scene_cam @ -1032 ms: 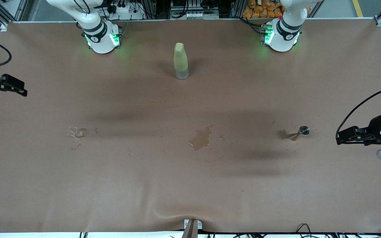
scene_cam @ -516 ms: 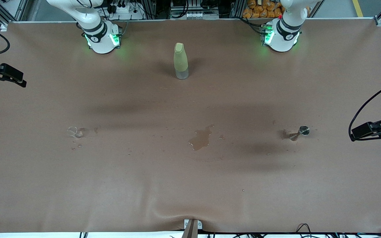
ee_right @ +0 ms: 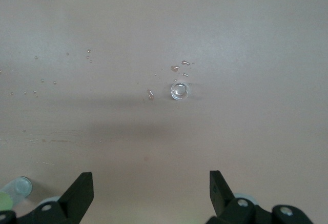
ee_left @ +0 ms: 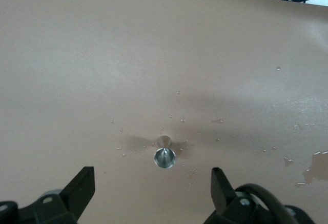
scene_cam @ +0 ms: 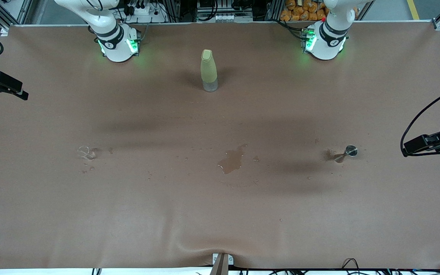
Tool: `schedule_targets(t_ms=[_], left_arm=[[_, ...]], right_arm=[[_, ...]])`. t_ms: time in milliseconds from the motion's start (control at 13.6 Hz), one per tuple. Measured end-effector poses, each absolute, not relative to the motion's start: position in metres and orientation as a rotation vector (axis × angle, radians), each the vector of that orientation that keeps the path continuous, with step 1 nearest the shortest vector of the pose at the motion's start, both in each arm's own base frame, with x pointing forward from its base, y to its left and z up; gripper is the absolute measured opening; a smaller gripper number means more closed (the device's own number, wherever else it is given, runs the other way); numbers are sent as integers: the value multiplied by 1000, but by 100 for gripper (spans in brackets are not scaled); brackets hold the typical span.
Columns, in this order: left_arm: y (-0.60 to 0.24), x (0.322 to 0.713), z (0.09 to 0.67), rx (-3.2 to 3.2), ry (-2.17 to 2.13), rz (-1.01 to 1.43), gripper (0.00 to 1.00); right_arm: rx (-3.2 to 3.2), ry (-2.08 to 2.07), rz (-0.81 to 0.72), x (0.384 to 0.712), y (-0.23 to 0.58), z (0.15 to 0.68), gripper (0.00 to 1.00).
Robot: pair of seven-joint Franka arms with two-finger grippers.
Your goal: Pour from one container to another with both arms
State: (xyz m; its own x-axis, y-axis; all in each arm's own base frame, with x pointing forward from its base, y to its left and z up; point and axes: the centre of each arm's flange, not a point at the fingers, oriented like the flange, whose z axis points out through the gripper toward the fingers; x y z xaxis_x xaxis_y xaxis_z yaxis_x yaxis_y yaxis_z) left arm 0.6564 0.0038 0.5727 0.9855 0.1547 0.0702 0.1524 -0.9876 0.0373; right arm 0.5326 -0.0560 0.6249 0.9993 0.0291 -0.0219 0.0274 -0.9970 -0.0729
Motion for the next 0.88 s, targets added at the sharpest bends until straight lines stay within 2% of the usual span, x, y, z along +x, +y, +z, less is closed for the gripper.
schedule_targets(t_ms=[442, 885], left_arm=[[-20, 633, 579, 3128, 159, 75, 100], [8, 631, 574, 3125, 59, 59, 100]], right_arm=[[-3104, -79, 9, 535, -47, 627, 100], [-3106, -60, 10, 535, -46, 627, 100]])
